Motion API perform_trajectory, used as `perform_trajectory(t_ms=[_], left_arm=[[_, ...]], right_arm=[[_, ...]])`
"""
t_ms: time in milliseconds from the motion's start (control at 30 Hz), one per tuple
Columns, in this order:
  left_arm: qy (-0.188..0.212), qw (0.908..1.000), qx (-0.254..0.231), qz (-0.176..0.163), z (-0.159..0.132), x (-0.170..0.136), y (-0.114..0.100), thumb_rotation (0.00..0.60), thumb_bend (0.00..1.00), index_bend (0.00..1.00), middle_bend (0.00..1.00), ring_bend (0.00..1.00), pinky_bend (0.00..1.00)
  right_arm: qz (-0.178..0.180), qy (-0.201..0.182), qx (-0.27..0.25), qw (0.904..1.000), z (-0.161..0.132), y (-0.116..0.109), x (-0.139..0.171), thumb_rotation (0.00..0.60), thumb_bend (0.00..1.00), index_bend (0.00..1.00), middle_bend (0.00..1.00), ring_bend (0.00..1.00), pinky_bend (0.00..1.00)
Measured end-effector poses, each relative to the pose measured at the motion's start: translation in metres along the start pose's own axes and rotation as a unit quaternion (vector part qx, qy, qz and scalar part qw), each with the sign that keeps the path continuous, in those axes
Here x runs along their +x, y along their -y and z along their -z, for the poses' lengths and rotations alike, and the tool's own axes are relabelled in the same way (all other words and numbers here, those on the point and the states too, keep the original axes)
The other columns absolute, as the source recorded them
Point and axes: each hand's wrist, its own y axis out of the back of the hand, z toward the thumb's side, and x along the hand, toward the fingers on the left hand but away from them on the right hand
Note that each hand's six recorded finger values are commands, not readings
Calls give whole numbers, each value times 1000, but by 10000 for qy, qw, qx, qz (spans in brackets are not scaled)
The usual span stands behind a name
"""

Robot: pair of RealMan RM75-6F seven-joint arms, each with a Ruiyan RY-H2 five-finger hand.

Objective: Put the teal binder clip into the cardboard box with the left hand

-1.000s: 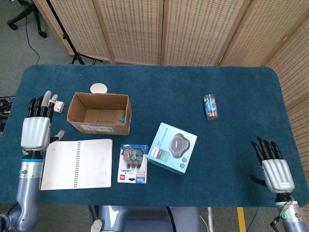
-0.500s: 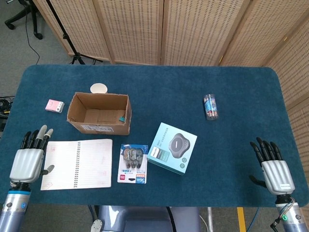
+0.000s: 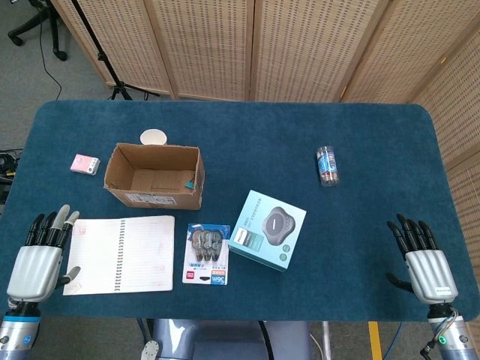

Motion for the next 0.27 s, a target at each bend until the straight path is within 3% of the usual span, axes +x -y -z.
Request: perform_trajectory(t_ms=[267], left_arm=[[40, 10000, 3, -14, -1, -3, 4, 600, 24, 0, 0, 0, 0]], right_arm=[[30, -45, -26, 10000, -1, -2, 2, 600, 156, 20, 0, 0, 0]])
